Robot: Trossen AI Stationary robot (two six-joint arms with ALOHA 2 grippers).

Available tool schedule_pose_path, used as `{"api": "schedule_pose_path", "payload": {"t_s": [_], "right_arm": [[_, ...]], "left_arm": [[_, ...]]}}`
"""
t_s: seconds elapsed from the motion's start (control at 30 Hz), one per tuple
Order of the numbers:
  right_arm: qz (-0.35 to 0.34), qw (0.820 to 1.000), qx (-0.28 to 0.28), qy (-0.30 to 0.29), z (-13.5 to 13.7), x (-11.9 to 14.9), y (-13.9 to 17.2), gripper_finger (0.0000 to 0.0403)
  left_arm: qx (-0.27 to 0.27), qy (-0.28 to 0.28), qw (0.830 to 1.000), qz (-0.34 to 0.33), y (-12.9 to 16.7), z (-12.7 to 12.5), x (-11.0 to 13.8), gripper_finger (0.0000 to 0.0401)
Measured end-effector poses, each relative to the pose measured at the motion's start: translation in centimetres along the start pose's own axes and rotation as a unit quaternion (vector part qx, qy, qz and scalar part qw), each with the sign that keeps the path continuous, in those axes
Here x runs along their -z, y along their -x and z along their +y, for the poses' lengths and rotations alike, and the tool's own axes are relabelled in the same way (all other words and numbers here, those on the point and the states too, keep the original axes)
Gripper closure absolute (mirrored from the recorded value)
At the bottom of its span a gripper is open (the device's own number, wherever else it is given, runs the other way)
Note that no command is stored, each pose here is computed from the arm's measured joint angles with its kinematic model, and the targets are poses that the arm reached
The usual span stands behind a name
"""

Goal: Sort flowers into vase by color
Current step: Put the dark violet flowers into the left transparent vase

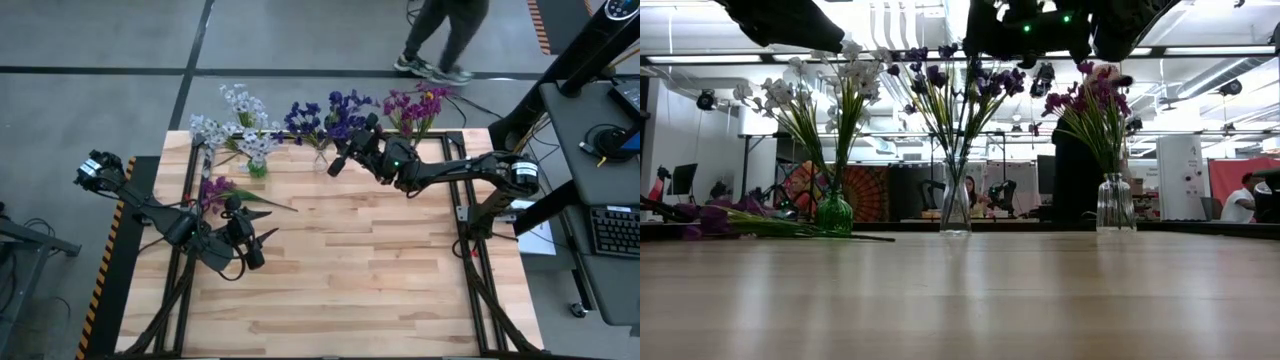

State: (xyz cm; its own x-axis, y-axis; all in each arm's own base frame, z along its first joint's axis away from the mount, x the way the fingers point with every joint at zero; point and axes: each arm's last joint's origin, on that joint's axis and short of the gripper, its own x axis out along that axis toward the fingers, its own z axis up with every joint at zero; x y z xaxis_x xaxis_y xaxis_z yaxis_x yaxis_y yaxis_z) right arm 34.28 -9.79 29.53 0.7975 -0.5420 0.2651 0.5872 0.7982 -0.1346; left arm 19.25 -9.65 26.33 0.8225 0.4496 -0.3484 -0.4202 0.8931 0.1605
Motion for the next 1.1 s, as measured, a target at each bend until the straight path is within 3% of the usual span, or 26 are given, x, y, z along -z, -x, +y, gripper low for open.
{"api": "schedule_pose_path", "payload": {"t_s": [0.77, 1.1], "right_arm": [[0.007, 1.0, 0.004, 0.008, 0.16, 0.84, -0.24, 0.0388], [0.013, 1.0, 0.003, 0.006, 0.19, 0.96, -0.24, 0.0304]], "left_arm": [[0.0, -0.001, 1.0, 0.001, 0.0, 0.01, 0.02, 0.021], [0.0, -0.001, 1.0, 0.001, 0.0, 0.01, 0.02, 0.021]]}}
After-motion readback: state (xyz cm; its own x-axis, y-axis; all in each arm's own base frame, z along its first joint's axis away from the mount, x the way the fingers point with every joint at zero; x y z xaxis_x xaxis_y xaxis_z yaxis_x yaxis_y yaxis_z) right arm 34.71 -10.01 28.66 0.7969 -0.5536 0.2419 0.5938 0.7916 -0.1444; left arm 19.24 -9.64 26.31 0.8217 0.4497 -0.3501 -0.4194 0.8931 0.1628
